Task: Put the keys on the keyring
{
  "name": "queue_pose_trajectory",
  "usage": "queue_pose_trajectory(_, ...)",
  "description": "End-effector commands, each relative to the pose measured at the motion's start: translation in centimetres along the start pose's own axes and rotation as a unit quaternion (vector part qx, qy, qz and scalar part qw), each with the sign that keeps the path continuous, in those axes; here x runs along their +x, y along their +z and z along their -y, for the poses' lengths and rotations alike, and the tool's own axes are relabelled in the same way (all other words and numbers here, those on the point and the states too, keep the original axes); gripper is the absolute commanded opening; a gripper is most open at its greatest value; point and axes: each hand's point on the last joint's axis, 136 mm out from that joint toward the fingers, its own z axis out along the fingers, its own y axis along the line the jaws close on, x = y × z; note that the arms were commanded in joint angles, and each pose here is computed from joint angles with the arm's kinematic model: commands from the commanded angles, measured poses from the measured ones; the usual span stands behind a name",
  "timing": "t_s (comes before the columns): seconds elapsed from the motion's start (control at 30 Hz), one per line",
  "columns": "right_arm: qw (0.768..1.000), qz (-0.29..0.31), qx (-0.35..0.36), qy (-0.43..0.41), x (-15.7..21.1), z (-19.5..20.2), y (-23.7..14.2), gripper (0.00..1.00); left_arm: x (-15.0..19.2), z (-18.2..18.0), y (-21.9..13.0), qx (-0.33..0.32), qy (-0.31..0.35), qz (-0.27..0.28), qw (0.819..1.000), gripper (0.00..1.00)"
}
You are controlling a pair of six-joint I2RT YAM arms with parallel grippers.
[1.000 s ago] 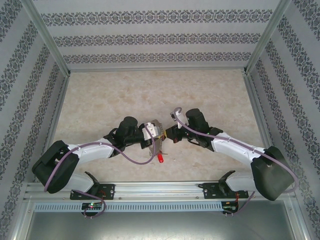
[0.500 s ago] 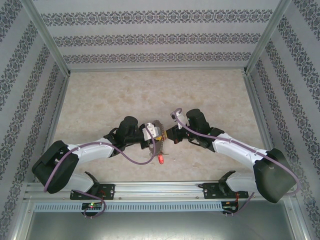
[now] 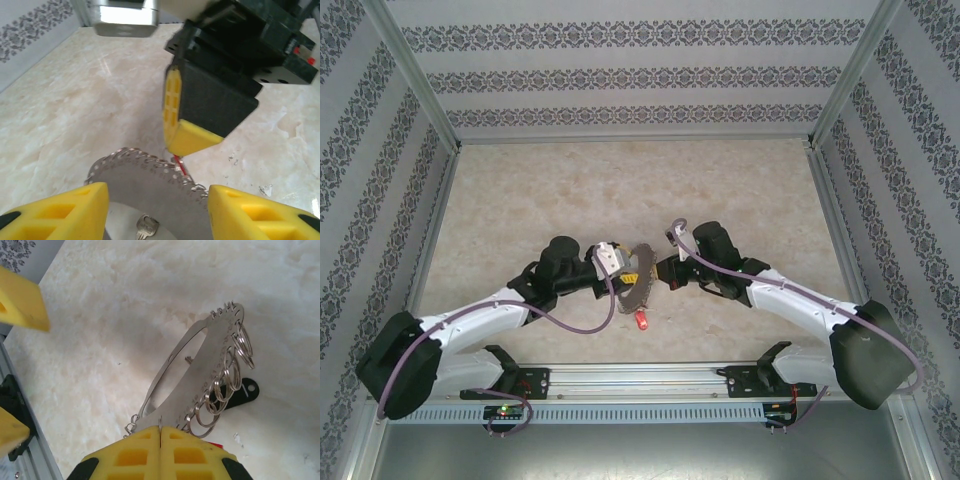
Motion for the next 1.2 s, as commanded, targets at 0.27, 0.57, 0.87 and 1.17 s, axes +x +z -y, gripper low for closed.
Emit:
queue_pose_trajectory(0.27, 0.993, -0.108, -0.019, 0.038, 8.0, -1.4, 1.5, 0.0, 2.1, -3.7, -2.2, -0.131, -0.109, -0.042, 0.984, 0.63)
queue_pose_trajectory(0.57, 0.998, -0.052, -0.013, -0.028, 2.4, -3.6, 2.0, 0.0, 2.5, -6.0, -3.3, -0.197, -0.164, -0.053, 0.965, 0.61)
queue_pose_trajectory(0.87, 0.993, -0.088, -0.06, -0.053, 0.3, -6.2, 5.7, 0.0, 5.5, -11.0, -7.8, -0.336, -0.297, -0.076, 0.891, 0.68)
queue_pose_trajectory(1.17, 0.99, -0.126, -0.053, -0.034, 3.0, -5.0, 7.0, 0.0, 10.8, -12.1, -8.9, -0.336, -0.444, -0.126, 0.821, 0.73)
